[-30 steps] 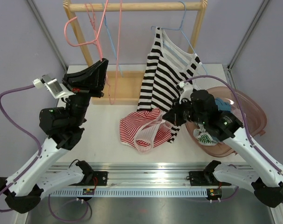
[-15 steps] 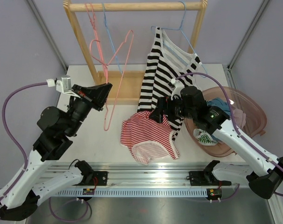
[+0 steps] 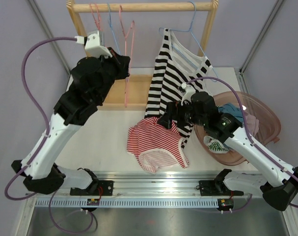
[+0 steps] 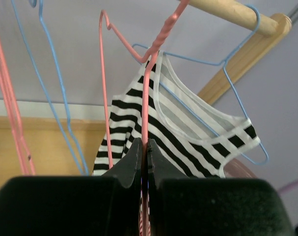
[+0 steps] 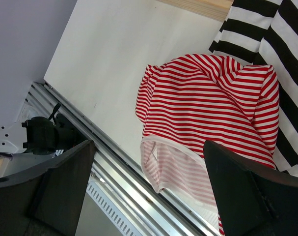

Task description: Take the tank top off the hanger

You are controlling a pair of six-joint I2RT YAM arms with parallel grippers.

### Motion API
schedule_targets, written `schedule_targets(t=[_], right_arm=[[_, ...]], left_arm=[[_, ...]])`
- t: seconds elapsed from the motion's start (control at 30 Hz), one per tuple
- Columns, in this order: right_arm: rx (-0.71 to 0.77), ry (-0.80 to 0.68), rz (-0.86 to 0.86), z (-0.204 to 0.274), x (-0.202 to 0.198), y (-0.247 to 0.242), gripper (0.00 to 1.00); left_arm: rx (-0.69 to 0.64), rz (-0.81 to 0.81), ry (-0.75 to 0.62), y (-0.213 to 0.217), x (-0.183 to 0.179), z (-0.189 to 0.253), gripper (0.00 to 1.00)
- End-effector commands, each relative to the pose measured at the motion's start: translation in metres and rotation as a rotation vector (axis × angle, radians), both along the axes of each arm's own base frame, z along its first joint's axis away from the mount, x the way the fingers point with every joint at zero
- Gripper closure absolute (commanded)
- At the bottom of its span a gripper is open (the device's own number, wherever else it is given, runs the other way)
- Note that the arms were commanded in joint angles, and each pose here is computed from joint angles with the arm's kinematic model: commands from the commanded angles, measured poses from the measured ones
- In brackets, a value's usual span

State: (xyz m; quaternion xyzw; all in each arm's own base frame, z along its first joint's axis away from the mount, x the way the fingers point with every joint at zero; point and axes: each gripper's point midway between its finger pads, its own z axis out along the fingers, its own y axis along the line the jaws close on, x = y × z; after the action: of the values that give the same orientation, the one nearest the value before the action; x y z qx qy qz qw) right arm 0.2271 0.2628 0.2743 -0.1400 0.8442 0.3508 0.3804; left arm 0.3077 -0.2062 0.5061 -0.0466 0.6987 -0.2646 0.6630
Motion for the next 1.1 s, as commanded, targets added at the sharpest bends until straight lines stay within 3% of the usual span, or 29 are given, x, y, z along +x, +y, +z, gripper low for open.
schedule_targets(t=[0.0,0.17,0.43,0.7,0.87,1.0,1.07], right_arm=[[0.033,-0.075,-0.023,0.018,0.002,-0.004,0.0],[0.043,-0.093,-0.019,0.019,-0.004,-0.009,0.0],[0.052,-0.063,0.017,-0.004,-0.009,-0.004,0.0],[-0.057,0.014,0.049,-0.049,-0.001,0.007,0.01],[-0.219,0.054,0.014,-0.093,0.009,0.019,0.01],[-0.334,0.067,-0.006,-0.119,0.011,0.031,0.01],[-0.414,0.088,-0.01,-0.142,0.008,0.036,0.0]], left_arm=[[0.013,0.096,-0.027,0.006,0.026,0.024,1.0],[0.001,0.132,-0.053,0.005,0.066,0.046,1.0],[0.001,0.154,-0.021,0.0,0.135,0.021,1.0],[0.012,0.189,0.037,0.012,0.14,-0.007,0.98],[0.014,0.178,0.039,0.016,0.13,-0.009,0.8],[0.0,0.148,-0.004,0.022,0.111,0.012,0.42],[-0.004,0.103,-0.017,0.018,0.101,0.019,0.3]])
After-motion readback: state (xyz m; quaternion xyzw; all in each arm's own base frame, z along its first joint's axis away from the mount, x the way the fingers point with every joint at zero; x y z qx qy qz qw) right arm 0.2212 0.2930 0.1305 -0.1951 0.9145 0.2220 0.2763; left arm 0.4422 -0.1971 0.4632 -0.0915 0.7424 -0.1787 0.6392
